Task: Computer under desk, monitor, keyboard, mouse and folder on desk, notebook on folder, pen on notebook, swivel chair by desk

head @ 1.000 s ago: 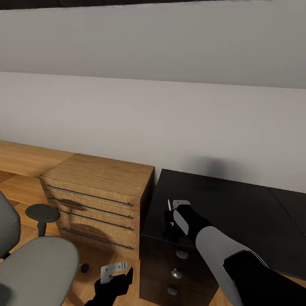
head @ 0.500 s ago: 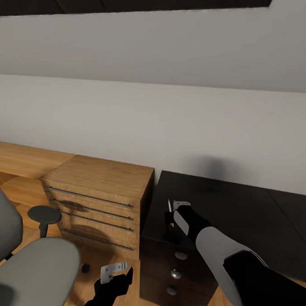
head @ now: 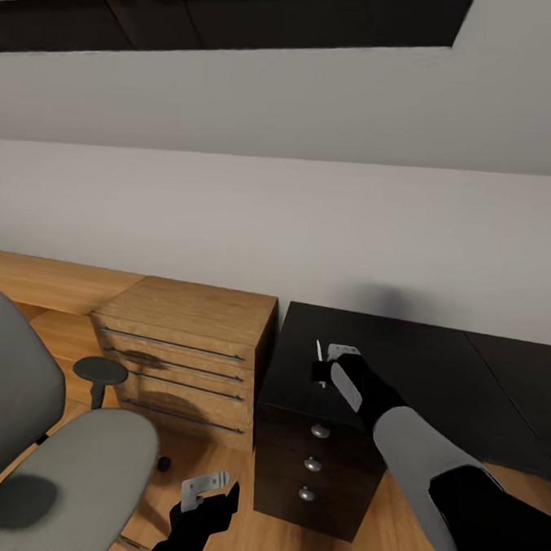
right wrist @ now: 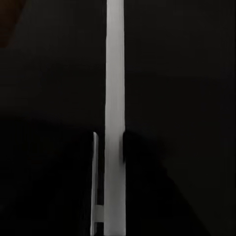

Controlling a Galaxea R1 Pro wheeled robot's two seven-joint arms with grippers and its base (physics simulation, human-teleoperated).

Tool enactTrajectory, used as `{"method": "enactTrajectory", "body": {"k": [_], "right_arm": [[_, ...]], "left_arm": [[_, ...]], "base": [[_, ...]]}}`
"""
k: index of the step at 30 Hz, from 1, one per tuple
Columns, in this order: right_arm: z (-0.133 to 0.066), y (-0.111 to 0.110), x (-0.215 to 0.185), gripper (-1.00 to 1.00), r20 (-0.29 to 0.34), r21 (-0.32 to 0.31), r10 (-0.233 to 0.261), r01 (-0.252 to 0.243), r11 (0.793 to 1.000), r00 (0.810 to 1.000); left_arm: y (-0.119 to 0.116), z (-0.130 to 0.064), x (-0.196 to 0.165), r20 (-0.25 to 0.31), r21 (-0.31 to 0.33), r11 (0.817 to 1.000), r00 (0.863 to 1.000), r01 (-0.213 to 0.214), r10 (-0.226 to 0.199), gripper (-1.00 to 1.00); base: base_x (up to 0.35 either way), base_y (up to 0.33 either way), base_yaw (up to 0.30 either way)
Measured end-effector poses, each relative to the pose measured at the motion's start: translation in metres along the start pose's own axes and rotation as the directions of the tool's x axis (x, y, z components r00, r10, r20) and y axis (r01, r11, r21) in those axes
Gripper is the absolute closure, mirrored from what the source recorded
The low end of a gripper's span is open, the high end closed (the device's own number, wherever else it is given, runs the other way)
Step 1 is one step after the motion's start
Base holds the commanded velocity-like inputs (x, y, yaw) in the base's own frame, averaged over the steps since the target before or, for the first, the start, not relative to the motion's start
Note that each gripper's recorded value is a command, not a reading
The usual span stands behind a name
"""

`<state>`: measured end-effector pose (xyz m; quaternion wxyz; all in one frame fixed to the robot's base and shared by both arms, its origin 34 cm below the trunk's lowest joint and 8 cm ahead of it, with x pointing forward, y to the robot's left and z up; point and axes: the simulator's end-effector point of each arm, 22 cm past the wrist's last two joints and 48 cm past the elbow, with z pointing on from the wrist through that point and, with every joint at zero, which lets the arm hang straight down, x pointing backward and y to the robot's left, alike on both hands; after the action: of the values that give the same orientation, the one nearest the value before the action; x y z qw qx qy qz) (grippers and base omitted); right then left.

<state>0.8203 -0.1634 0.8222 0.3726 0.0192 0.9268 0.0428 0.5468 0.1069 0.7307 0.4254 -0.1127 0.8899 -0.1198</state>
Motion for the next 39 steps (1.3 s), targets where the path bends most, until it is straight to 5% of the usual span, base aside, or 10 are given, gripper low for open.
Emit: {"method": "enactTrajectory", "body": {"k": [3,6,12,31,39], "right_arm": [[-0.012,-0.006,-0.011,1.0,0.028,0.02,-0.007,0.007,1.0,1.0],[-0.057,-0.024,-0.017,1.0,0.144,0.127,-0.009,-0.009,0.992,0.99],[-0.102,-0.026,-0.02,1.0,0.192,0.142,0.006,-0.034,0.989,0.981],[-0.144,-0.044,-0.045,1.0,0.232,0.142,0.093,-0.128,0.981,0.968],[-0.155,-0.085,-0.054,1.0,0.24,0.174,0.193,-0.238,0.956,0.951]], "left_arm": [[-0.001,-0.003,-0.003,-0.001,-0.001,1.0,1.0,-0.001,0.001,-1.0],[-0.003,-0.006,-0.006,-0.002,-0.003,1.0,1.0,-0.001,0.001,-1.0],[-0.006,-0.012,-0.013,-0.002,-0.003,1.0,1.0,-0.001,0.001,-1.0],[-0.013,-0.029,-0.028,-0.018,-0.005,1.0,1.0,-0.007,0.007,-1.0],[0.03,-0.026,0.038,-0.175,-0.096,0.993,0.983,-0.066,0.049,-1.0]], "base": [[-0.035,0.0,0.0],[-0.007,0.0,0.0],[-0.002,0.0,0.0],[0.0,0.0,-0.053],[0.0,0.0,-0.28]]}}
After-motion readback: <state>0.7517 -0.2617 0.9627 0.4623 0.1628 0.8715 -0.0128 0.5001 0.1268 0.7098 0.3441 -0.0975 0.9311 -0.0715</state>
